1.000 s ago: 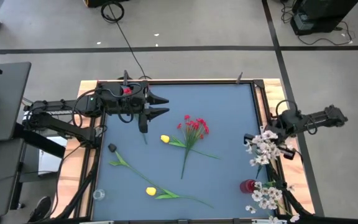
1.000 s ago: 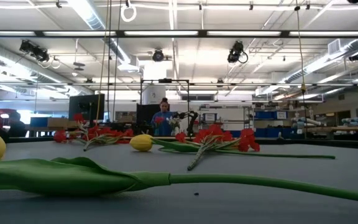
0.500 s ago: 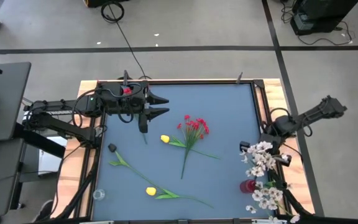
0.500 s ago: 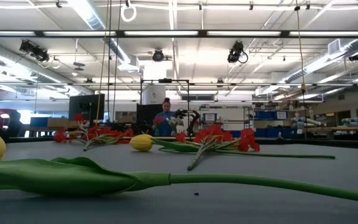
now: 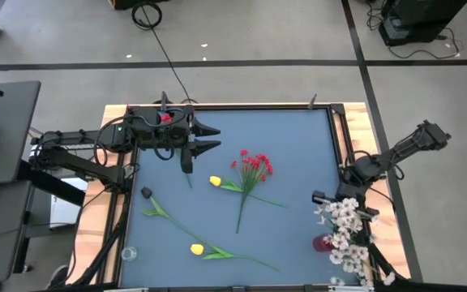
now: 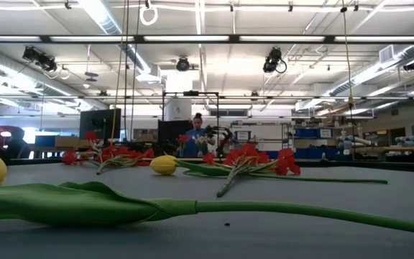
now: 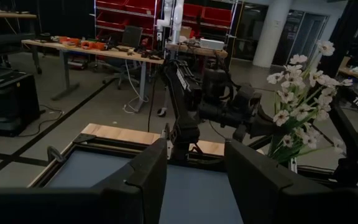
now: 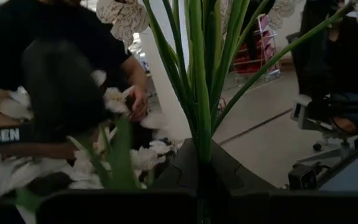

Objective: Sort flowers into vase by color
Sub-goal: Put the white flowers into the red vase

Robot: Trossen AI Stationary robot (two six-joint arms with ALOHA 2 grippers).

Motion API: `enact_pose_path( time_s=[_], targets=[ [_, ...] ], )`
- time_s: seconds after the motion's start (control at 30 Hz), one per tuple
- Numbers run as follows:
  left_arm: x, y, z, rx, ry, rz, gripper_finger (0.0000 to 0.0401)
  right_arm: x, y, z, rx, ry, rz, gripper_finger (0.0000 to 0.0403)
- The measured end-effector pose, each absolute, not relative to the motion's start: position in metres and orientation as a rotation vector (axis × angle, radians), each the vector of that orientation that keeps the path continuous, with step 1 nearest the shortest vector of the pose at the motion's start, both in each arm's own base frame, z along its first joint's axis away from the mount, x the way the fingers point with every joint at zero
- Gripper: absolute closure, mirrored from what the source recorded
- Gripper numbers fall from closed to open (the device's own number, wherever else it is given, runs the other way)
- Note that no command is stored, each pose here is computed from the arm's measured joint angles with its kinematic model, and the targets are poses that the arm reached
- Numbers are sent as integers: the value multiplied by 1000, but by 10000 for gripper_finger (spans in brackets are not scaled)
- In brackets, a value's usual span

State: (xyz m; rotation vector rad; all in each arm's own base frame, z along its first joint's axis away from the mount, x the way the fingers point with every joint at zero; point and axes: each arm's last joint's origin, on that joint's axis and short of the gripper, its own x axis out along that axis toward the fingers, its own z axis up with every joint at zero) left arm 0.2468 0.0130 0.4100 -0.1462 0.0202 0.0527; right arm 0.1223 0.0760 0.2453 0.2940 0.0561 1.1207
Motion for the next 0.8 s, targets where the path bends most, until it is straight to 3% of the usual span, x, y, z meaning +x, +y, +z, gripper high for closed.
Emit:
enact_pose_path(
  time_s=[0.47,0.8],
  targets=[
    [247,13,410,-146,20,53,234,122,81,237,249,122,1182,356],
    [247,13,410,-146,20,53,234,121,81,233,241,164,1227,264]
  ],
)
